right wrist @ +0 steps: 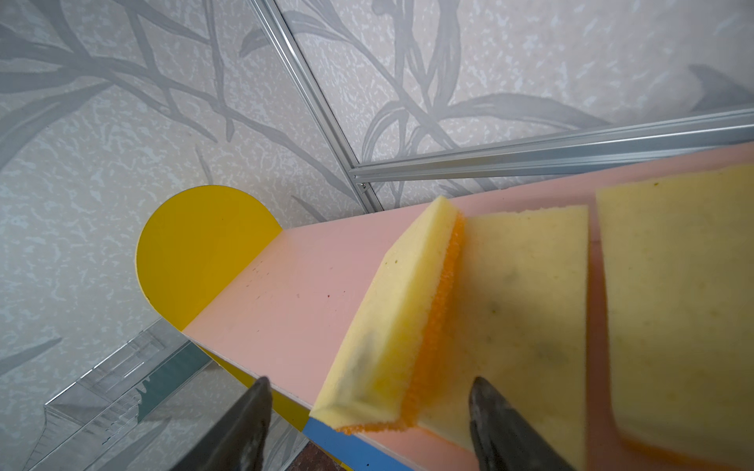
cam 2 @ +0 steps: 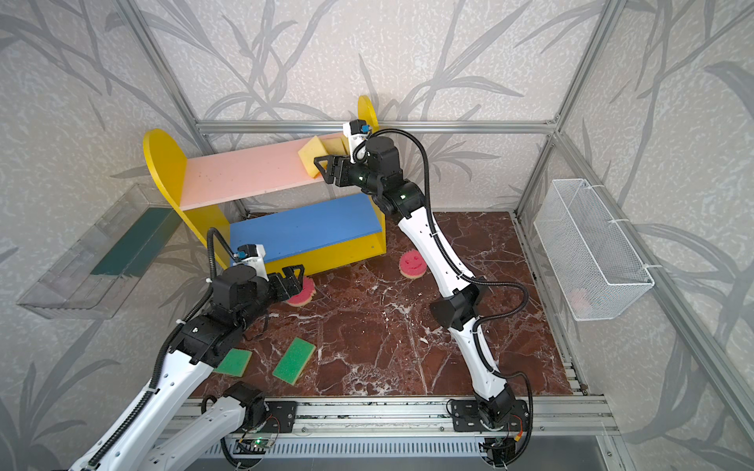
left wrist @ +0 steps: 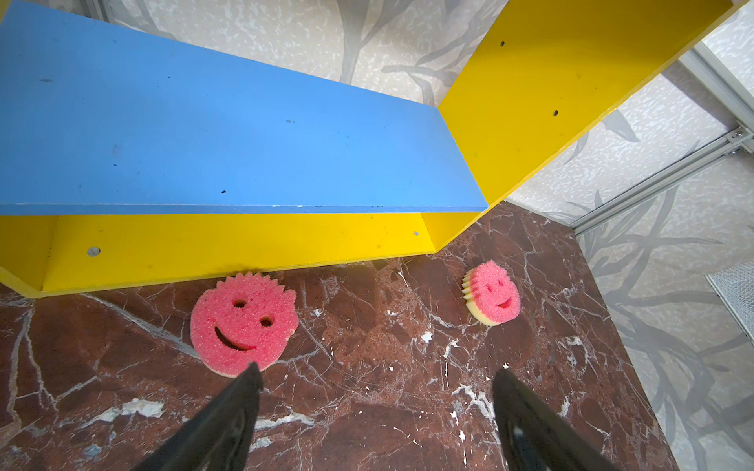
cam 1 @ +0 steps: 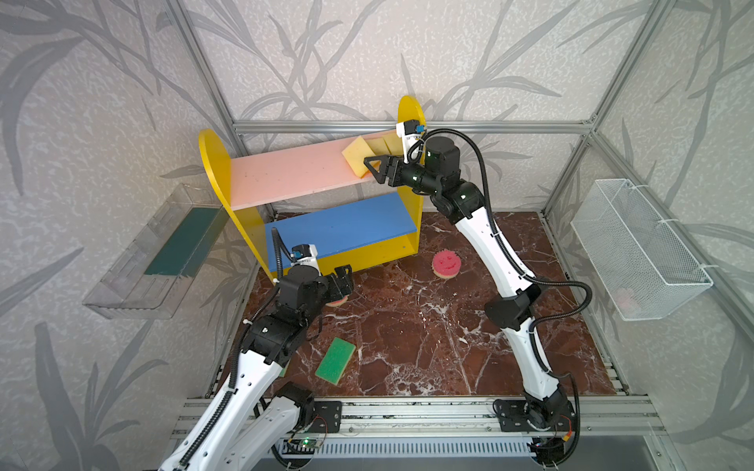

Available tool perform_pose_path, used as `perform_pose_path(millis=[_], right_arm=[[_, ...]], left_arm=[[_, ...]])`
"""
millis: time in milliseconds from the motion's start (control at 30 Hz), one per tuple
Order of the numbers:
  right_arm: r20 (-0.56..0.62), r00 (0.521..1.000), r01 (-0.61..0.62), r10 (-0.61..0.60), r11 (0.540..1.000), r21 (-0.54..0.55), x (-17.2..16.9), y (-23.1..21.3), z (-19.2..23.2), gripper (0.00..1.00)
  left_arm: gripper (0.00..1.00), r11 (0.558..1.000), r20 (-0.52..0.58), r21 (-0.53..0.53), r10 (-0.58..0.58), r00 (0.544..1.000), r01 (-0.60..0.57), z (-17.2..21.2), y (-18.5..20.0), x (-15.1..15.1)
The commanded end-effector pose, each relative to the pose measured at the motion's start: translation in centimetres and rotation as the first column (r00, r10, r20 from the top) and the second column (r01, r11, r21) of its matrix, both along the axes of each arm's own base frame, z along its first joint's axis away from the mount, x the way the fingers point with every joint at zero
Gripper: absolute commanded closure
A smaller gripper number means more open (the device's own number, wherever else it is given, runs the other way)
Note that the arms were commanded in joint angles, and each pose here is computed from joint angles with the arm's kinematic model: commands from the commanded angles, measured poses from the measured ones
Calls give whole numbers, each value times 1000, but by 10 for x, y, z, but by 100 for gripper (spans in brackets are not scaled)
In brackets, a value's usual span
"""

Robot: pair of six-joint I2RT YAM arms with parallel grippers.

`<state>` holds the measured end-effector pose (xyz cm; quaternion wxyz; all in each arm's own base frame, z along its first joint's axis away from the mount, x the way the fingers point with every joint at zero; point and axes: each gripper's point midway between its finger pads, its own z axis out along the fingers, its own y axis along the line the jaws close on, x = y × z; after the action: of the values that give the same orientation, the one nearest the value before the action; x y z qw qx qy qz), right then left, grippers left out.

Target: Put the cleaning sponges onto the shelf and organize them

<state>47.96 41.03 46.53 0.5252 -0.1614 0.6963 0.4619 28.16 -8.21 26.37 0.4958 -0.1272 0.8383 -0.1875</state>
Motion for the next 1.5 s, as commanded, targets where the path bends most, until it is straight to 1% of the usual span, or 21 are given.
perform_pose_path(millis=[0, 100, 233, 433, 567, 800, 1000, 1233, 1333, 1400, 1467], right_arm=[[32, 999, 5, -6, 999, 37, 2, -3, 13, 27], [36, 999, 11, -12, 999, 40, 3, -3, 14, 31], [40, 999, 19, -21, 999, 45, 4, -4, 16, 34], [39, 999, 26, -28, 999, 44, 6, -4, 14, 41], [42, 999, 27, -29, 999, 44, 7, -3, 13, 47], [48, 998, 25, -28, 998, 52, 7, -4, 15, 55], [50, 998, 25, -27, 998, 51, 6, -4, 16, 65], [42, 999, 24, -26, 999, 47, 8, -3, 12, 68], [43, 999, 23, -25, 999, 47, 7, -2, 13, 72], [46, 999, 19, -21, 999, 46, 7, -2, 13, 78], [49, 999, 18, -20, 999, 49, 7, -2, 14, 81]], left_arm=[[10, 1000, 4, -9, -3, 1000, 3, -1, 0, -2], [10, 1000, 7, -8, -1, 1000, 2, 0, 1, -2], [10, 1000, 5, -9, -4, 1000, 4, -1, 0, -2], [10, 1000, 0, -8, -7, 1000, 7, -3, 0, -2], [10, 1000, -4, -9, -6, 1000, 6, -5, 0, -2], [10, 1000, -13, -10, -5, 1000, 5, -10, 0, -3], [10, 1000, -17, -11, -3, 1000, 3, -12, 0, -3], [10, 1000, -19, -17, -4, 1000, 4, -13, -1, -3], [10, 1000, -17, -18, -5, 1000, 4, -12, -1, -3], [10, 1000, -18, -17, -6, 1000, 5, -13, -1, -4], [10, 1000, -19, -17, -5, 1000, 5, -13, -1, -4]])
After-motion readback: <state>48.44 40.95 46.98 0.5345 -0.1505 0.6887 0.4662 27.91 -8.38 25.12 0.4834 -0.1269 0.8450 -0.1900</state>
